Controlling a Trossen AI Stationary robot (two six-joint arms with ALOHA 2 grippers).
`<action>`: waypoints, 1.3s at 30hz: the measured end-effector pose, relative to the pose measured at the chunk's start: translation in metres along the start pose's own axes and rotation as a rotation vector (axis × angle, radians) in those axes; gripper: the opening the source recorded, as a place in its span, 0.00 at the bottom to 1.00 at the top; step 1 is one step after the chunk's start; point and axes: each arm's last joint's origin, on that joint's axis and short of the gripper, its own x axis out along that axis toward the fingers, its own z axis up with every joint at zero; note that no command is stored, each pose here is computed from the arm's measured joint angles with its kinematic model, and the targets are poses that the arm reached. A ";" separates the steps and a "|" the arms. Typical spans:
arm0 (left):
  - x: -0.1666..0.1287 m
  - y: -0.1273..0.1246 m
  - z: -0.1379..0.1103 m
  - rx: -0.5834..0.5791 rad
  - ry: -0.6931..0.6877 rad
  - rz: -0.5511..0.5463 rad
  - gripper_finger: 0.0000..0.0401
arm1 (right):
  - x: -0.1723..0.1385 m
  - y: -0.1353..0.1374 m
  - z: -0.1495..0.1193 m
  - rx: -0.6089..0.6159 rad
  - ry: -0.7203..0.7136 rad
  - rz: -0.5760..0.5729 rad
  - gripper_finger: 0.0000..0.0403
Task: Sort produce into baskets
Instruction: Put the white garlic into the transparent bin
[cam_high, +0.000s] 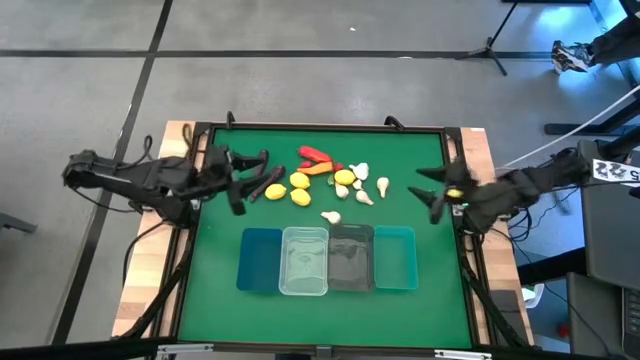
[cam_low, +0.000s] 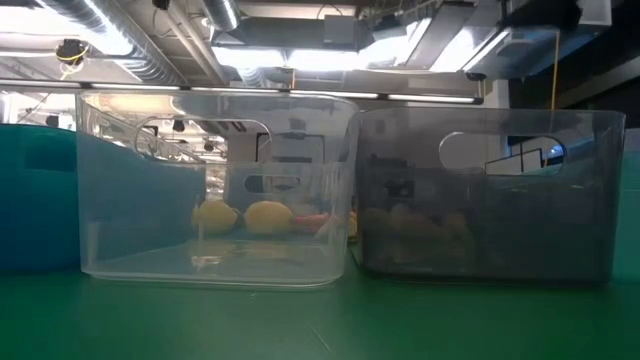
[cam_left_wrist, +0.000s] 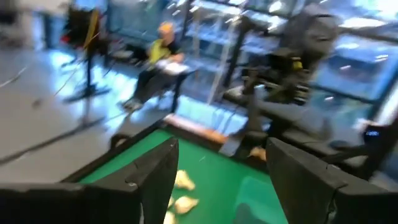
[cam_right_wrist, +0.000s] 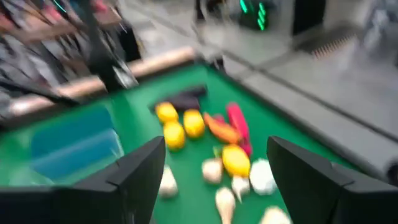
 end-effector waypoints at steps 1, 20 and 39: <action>0.004 0.002 -0.001 -0.014 0.010 0.024 0.59 | 0.007 0.002 -0.002 0.004 0.031 -0.018 0.70; 0.014 0.037 -0.024 -0.187 0.283 0.224 0.59 | 0.131 -0.069 -0.021 0.216 0.748 -0.469 0.70; 0.016 0.039 -0.034 -0.143 0.358 0.258 0.59 | 0.181 -0.076 -0.075 0.298 0.795 -0.397 0.70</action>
